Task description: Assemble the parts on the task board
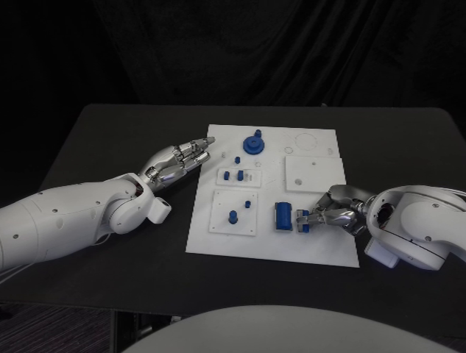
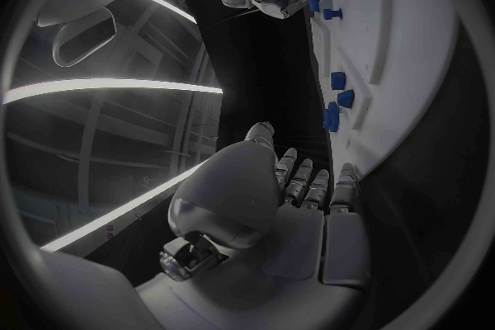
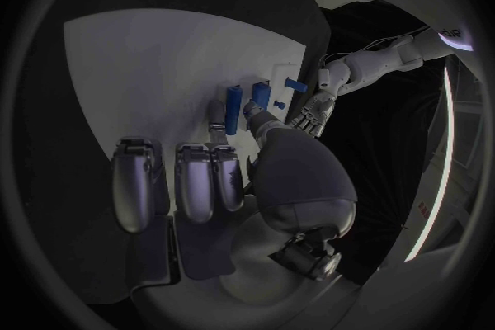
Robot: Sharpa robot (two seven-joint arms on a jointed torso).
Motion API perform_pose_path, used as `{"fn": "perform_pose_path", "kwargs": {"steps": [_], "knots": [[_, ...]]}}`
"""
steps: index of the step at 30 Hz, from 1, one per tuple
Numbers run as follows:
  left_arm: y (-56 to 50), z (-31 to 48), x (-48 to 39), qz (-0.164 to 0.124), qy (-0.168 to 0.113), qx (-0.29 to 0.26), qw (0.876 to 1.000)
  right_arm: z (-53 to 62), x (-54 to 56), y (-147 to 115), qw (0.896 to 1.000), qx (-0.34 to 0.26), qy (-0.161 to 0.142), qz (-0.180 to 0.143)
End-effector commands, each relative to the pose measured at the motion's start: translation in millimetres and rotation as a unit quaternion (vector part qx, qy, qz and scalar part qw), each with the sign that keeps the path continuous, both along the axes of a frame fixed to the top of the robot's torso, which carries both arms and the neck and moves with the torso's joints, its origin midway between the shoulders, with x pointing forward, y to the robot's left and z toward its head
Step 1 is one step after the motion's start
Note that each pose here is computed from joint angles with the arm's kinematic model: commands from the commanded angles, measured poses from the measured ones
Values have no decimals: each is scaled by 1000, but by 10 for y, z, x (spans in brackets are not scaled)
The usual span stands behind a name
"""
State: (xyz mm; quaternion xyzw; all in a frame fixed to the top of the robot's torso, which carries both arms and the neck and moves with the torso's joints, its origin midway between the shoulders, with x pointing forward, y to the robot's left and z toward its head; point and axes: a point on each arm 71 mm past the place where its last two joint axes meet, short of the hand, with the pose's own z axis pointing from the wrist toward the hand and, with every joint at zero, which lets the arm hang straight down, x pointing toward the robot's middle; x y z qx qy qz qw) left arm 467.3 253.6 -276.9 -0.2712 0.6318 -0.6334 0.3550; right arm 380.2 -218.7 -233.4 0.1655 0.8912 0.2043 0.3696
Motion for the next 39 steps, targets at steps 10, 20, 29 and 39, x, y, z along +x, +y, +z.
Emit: {"fn": "perform_pose_path", "kwargs": {"steps": [10, 20, 29, 39], "knots": [[-18, 22, -10, -9, -13, -16, 1000, -1, 3, 3, 1000, -5, -10, 13], [-19, 18, -9, -9, -13, -16, 1000, 24, 8, -1, 1000, 8, -25, 9], [-16, 10, -8, -9, -12, -16, 1000, 46, 8, -8, 999, 17, -38, 4], [-12, 1, -13, -8, -11, -16, 1000, 71, 2, -32, 998, 26, -50, -2]]}}
